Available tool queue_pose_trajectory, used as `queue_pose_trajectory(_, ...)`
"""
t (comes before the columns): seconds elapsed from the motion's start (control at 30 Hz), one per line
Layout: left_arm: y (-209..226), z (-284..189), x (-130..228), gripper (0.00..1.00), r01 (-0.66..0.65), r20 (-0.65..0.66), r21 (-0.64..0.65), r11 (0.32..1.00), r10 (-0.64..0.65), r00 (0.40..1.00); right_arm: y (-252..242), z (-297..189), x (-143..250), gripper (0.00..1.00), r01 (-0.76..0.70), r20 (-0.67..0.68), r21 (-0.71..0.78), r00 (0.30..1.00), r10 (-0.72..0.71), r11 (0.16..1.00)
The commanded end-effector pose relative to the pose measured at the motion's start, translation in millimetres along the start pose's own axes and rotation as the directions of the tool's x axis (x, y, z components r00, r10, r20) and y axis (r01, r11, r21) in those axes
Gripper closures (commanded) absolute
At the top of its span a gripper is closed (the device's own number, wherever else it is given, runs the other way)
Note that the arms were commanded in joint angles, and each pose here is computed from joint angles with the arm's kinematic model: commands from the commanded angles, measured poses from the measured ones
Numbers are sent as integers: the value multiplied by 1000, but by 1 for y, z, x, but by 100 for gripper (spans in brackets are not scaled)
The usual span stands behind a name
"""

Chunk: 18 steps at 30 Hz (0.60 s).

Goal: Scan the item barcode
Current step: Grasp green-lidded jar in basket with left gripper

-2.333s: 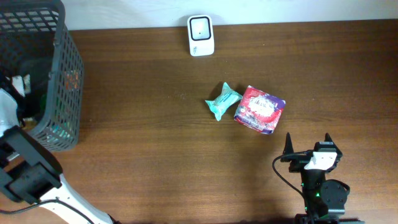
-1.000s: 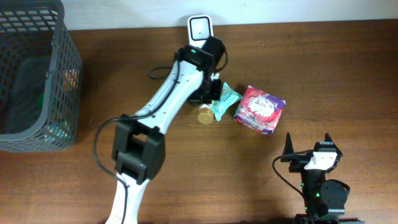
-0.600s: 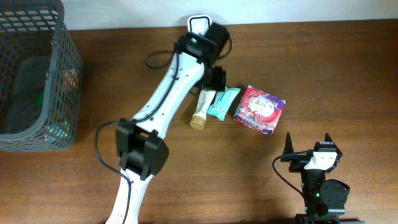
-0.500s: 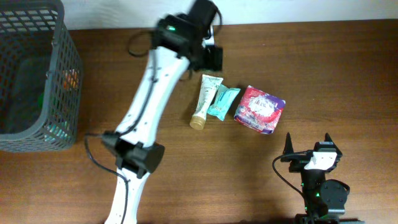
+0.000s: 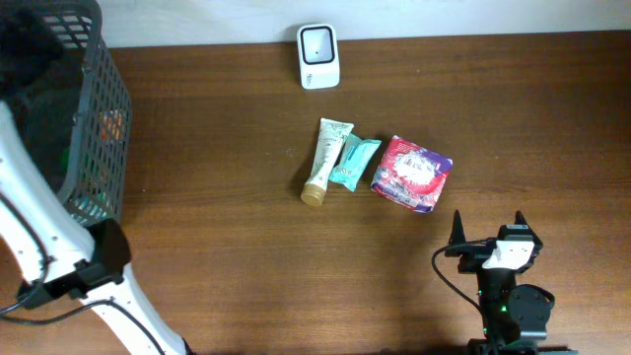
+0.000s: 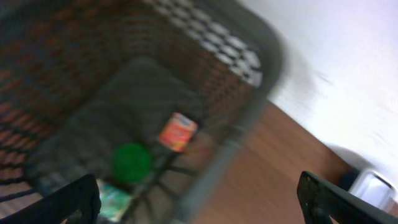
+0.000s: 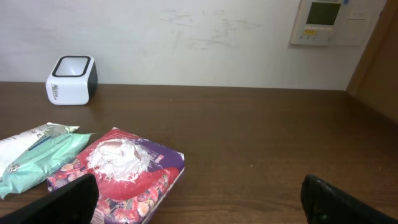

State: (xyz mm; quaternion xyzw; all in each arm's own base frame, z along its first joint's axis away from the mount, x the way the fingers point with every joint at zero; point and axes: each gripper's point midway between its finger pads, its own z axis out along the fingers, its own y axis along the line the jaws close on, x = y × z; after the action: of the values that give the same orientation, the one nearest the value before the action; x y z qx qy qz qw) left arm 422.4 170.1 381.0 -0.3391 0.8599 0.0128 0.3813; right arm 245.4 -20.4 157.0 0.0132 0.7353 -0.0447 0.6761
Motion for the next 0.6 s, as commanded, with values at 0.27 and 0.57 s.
queue_pose_trajectory(0.27, 101, 65, 42, 1, 23, -300, -180, 983, -77, 951, -2, 0, 4, 1, -8, -7, 13, 1000, 8, 1000)
queue_pose_trajectory(0.57, 107, 145, 66, 0, 6, -341, -182, 983, -69, 937, -2, 0, 4, 1, -8, -7, 13, 1000, 8, 1000)
